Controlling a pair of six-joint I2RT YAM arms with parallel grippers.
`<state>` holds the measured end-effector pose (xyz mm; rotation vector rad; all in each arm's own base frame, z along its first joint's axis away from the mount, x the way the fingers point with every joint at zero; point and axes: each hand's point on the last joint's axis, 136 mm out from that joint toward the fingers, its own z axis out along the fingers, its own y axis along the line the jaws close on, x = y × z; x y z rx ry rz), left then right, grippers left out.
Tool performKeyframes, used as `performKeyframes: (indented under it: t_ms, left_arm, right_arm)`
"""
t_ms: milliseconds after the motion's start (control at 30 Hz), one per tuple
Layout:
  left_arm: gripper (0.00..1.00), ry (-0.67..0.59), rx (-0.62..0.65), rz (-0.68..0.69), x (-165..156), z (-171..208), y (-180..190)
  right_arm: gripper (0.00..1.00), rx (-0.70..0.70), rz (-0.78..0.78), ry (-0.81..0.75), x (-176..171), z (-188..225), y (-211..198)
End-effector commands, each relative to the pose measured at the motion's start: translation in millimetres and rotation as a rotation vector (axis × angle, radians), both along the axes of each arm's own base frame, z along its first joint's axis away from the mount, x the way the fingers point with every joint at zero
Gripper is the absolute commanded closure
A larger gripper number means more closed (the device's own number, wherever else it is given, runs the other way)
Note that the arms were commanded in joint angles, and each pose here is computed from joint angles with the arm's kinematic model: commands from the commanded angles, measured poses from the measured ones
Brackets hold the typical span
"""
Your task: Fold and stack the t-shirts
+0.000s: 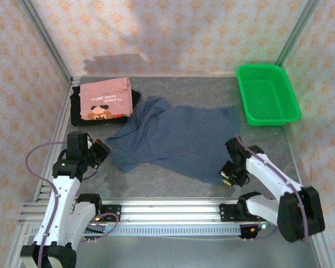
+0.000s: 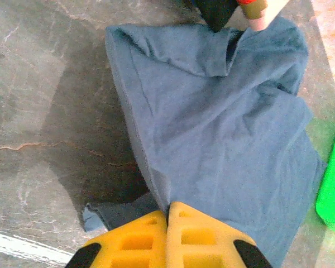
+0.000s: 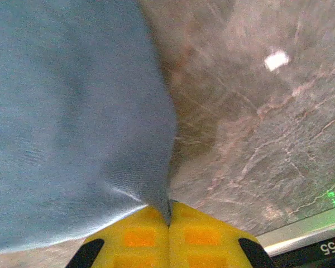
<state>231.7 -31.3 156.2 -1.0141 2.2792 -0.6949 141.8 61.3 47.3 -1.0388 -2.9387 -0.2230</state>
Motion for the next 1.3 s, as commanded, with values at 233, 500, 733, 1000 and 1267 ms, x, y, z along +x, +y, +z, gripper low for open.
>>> performKeyframes:
  t_ms: [233, 500, 733, 1000, 1267]
  left_arm:
    - [1.0, -0.395, 0.041, -0.07, 75.6, 199.7, -2.4]
    - [1.0, -0.839, 0.135, -0.084, 131.1, 443.9, 3.1]
    - [1.0, -1.127, -0.04, -0.044, 142.7, 529.4, 6.3]
    - [1.0, -1.156, 0.011, -0.054, 157.9, 527.6, 8.6]
    - [1.0, -1.084, -0.06, -0.113, 235.8, 484.5, -14.1]
  right_arm:
    - [1.0, 0.064, -0.218, -0.633, 138.2, 223.2, -45.0]
    - [1.0, 0.209, -0.307, -1.115, 220.2, 440.6, -97.4]
    - [1.0, 0.349, -0.326, -1.326, 222.6, 529.3, -105.4]
    - [1.0, 0.412, -0.321, -1.352, 225.8, 537.3, -110.5]
    - [1.0, 0.427, -0.335, -1.299, 278.4, 502.1, -131.0]
